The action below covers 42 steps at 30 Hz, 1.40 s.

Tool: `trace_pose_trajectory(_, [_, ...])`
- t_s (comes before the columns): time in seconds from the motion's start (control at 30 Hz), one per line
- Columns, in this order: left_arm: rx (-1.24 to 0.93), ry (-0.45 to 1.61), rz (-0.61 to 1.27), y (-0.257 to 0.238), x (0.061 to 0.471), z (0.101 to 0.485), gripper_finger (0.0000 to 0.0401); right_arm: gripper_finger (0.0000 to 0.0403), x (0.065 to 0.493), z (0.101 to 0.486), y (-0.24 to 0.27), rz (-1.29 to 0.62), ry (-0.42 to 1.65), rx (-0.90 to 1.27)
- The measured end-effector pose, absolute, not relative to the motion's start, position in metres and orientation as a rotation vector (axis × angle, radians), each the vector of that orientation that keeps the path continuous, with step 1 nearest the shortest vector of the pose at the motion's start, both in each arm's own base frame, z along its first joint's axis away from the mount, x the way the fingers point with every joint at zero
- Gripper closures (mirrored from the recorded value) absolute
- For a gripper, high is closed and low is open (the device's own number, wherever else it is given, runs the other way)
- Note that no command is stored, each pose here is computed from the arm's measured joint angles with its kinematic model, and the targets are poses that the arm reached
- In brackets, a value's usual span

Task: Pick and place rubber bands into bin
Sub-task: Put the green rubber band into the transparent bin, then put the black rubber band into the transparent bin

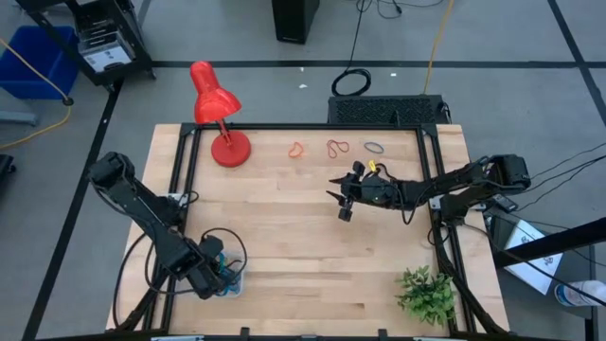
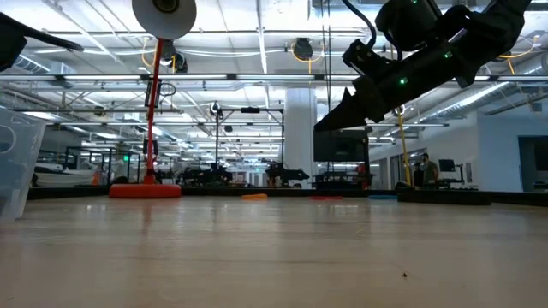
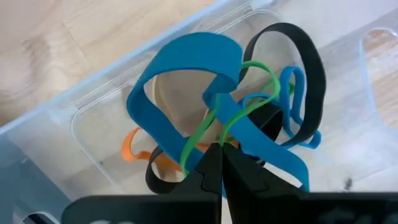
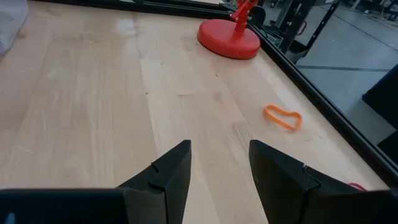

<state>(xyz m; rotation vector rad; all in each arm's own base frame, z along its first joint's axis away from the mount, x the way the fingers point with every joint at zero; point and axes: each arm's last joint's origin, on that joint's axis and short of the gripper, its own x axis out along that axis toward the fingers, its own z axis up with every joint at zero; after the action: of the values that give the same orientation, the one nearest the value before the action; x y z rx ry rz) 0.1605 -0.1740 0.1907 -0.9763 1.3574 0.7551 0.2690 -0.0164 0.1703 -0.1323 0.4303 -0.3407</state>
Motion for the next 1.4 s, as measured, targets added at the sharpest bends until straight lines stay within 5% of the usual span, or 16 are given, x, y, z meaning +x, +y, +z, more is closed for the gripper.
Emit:
trace_pose_trajectory(0.53, [-0.912,1.375,0.668,-0.17,0.167,0.191,0.0293,0.0248,0.269,0.17,-0.016,-0.339,0.431,-0.135])
trace_pose_trajectory(0.93, [-0.946,1.483,0.618,-0.169,0.165,0.197,0.0281,0.0248,0.269,0.17,-0.016,-0.339,0.431,-0.135])
trace_pose_trajectory(1.2, [-0.749,1.065,0.397,-0.155,0.171,0.246,0.0281,0.0248,0.269,0.171,-0.016,-0.34,0.423,-0.134])
trace_pose_trajectory(1.4, [-0.403,0.737,0.355,-0.133,0.167,0.274,0.0281,0.0248,0.27,0.172,-0.016,-0.341,0.409,-0.132])
